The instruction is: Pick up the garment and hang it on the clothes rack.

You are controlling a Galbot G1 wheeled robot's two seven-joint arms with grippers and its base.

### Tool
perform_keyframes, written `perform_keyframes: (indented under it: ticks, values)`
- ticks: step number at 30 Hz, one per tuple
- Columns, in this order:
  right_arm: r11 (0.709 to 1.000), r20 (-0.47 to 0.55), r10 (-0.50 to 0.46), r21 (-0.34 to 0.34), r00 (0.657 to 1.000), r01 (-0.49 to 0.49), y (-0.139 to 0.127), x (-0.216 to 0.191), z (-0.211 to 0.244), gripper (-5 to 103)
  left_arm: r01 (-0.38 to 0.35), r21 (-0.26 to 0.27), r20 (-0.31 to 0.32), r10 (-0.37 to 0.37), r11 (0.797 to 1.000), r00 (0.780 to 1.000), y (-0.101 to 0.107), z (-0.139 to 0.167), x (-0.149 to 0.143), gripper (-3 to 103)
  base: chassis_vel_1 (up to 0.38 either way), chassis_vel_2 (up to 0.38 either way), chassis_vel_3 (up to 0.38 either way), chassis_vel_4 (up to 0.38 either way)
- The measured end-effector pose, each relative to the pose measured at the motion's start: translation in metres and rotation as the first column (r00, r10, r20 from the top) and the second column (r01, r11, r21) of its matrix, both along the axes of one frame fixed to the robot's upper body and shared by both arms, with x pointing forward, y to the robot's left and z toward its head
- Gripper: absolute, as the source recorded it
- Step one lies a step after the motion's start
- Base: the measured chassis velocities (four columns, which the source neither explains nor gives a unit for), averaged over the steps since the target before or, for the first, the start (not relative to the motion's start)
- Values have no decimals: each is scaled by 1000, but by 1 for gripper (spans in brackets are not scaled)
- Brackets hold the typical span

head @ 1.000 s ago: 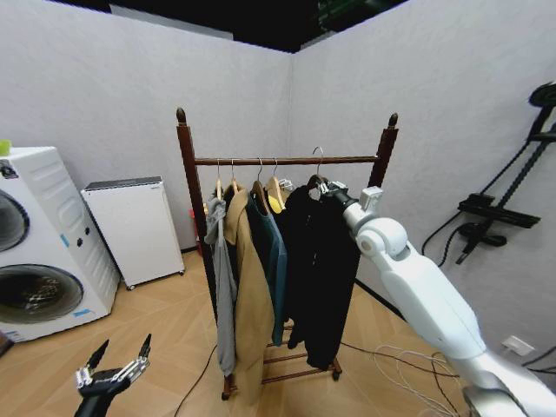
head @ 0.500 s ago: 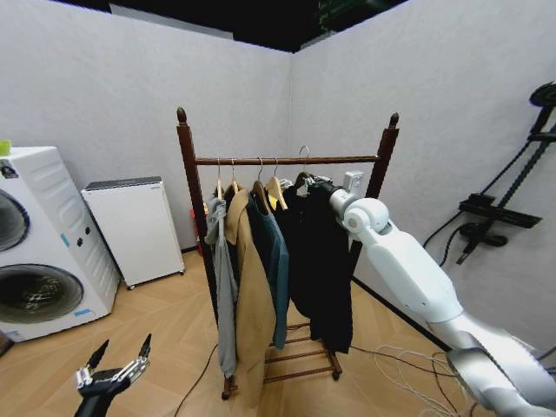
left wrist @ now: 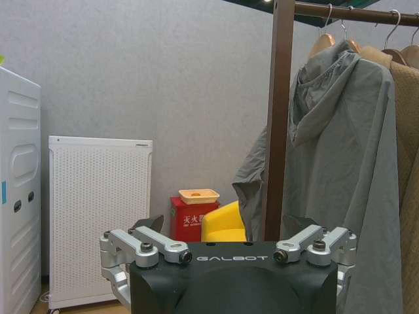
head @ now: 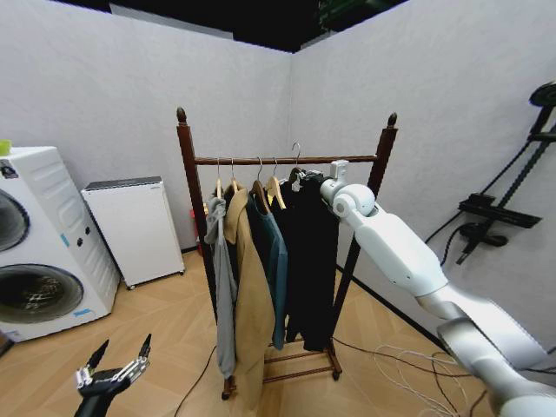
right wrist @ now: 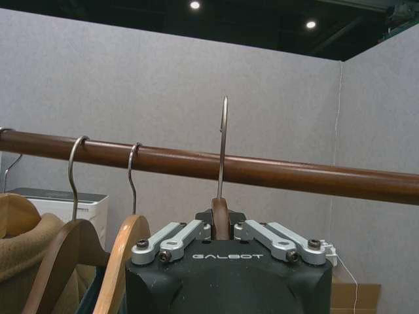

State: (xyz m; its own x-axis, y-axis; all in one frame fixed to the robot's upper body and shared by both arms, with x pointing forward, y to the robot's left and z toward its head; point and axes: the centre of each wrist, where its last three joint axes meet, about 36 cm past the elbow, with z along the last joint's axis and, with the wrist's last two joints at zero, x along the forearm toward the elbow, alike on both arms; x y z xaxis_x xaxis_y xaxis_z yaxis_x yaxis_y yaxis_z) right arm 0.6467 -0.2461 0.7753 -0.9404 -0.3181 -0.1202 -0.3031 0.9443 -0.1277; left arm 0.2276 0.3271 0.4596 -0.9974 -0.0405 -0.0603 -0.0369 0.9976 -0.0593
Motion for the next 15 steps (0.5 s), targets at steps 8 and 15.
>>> perform_keyframes:
  ticks: [8,15]
  values:
    - [1000,-25,0,-8,1000,0,-1,1,-10,10,0,0,0,0,1000,1000,0,0,0,100,0,0,0,0]
    - [1000,-45,-9,-9,999,8,-5,1,-21,7,0,0,0,0,1000,1000,0,0,0,100,0,0,0,0]
